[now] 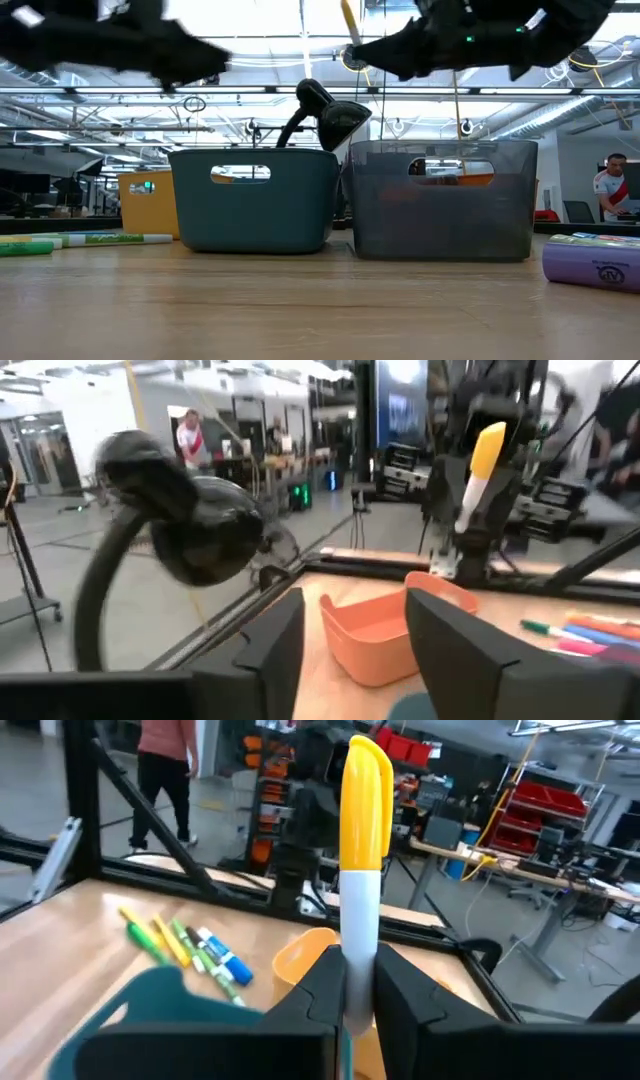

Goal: Pick & Place Markers
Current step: Put the white and yellow highlighter into the yellow bin

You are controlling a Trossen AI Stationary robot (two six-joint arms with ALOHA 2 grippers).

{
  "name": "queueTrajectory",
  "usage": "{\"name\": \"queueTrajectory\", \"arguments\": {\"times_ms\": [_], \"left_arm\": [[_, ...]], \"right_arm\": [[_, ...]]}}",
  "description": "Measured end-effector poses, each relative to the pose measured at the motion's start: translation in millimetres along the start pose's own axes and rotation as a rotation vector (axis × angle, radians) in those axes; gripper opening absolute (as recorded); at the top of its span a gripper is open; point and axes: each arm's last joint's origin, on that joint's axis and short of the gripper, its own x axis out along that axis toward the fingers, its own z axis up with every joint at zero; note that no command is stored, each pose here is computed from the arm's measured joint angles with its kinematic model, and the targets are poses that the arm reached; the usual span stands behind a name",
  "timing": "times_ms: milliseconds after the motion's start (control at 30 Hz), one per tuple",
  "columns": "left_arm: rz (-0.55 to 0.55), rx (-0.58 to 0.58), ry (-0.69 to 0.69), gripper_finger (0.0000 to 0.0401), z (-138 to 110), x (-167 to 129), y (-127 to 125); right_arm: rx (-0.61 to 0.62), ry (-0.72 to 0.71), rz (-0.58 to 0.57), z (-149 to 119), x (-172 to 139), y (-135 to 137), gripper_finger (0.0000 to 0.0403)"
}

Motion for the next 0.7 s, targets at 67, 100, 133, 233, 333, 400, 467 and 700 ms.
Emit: {"name": "queueTrajectory", "arguments": {"times_ms": [67,100,133,233,333,400,467,700], "left_arm": [[-0.028,0.031,0.011,0.0216,11,27,-8],[-0.066,0.066,0.013,0.0226,14,39,-13],[-0.116,0.105,0.020,0.0235,15,51,-18],[-0.285,0.213,-0.007,0.0250,19,79,-35],[-0.312,0.222,-0.095,0.0254,35,99,-44],[-0.304,0.204,-0.092,0.0255,37,109,-46],[-0.307,0.189,-0.066,0.0255,33,115,-48],[-0.348,0.170,-0.047,0.0255,25,133,-57]], "right_arm": [[-0.009,0.010,0.012,-1,10,2,0.0024],[-0.010,0.012,0.018,-1,14,3,0.0024],[-0.009,0.013,0.023,-1,16,4,0.0024],[-0.014,-0.028,0.021,5,21,5,0.0024],[-0.016,-0.042,0.027,8,20,7,0.0024],[-0.016,-0.062,0.031,13,18,9,0.0024],[-0.015,-0.083,0.040,18,16,12,0.0024],[-0.015,-0.060,0.043,19,16,27,0.0024]]}}
